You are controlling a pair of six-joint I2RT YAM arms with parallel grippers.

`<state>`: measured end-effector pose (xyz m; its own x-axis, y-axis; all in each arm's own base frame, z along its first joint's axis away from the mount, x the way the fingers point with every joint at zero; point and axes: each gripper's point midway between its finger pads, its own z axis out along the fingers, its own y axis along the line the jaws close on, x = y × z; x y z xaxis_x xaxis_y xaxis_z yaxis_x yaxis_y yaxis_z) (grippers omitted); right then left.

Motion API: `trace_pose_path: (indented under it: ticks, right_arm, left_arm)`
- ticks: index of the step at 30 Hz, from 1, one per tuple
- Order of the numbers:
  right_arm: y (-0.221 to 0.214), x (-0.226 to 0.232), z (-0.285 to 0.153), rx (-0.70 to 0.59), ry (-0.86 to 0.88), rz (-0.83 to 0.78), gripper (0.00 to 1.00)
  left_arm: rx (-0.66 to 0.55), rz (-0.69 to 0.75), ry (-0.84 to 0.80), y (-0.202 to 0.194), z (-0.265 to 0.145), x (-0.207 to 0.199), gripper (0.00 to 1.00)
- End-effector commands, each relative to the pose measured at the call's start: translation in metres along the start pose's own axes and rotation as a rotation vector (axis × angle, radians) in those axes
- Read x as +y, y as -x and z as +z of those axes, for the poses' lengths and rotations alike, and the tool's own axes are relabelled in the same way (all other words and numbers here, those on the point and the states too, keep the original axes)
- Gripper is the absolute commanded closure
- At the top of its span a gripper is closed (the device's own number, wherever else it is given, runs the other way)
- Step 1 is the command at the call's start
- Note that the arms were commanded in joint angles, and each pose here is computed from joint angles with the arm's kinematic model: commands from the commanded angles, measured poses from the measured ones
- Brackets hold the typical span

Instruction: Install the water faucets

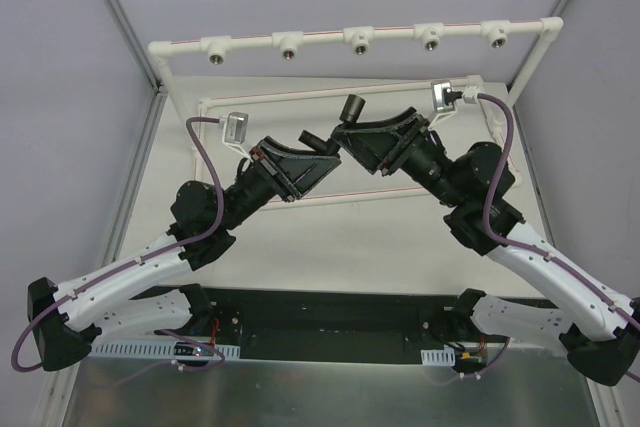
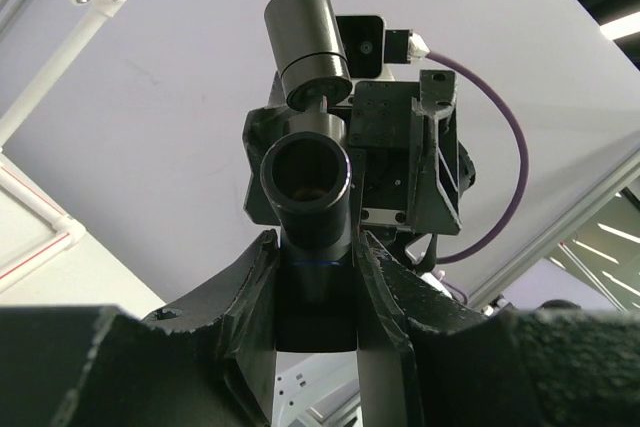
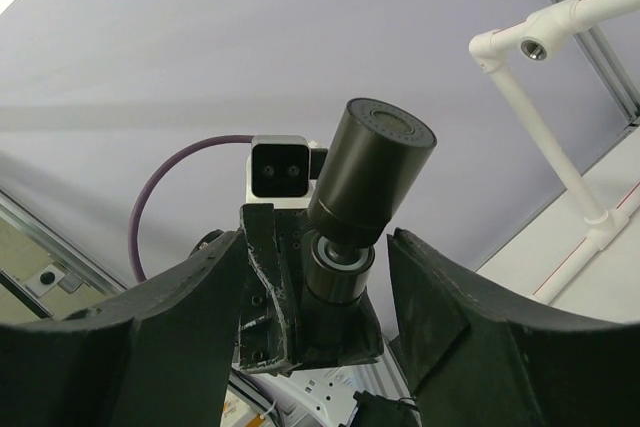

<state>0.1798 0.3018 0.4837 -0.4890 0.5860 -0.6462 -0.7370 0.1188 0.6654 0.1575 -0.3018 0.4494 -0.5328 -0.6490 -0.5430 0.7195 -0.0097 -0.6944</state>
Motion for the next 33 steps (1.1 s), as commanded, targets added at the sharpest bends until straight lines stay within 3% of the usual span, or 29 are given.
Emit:
trace_pose_path:
  ticks: [1, 22, 33]
  right_arm:
    - [0.025, 0.031, -0.007, -0.079, 0.092, -0.029, 0.37]
    - [0.025, 0.032, -0.008, -0.08, 0.094, -0.016, 0.57]
    - [0.024, 0.031, -0.009, -0.079, 0.091, -0.015, 0.97]
  left_arm:
    - [-0.068, 0.001, -0.177, 0.03, 0.001, -0.055, 1.0]
    - [-0.058, -0.008, -0.186, 0.027, 0.002, -0.055, 1.0]
    - [-0.055, 0.047, -0.144, 0.025, 0.0, -0.046, 1.0]
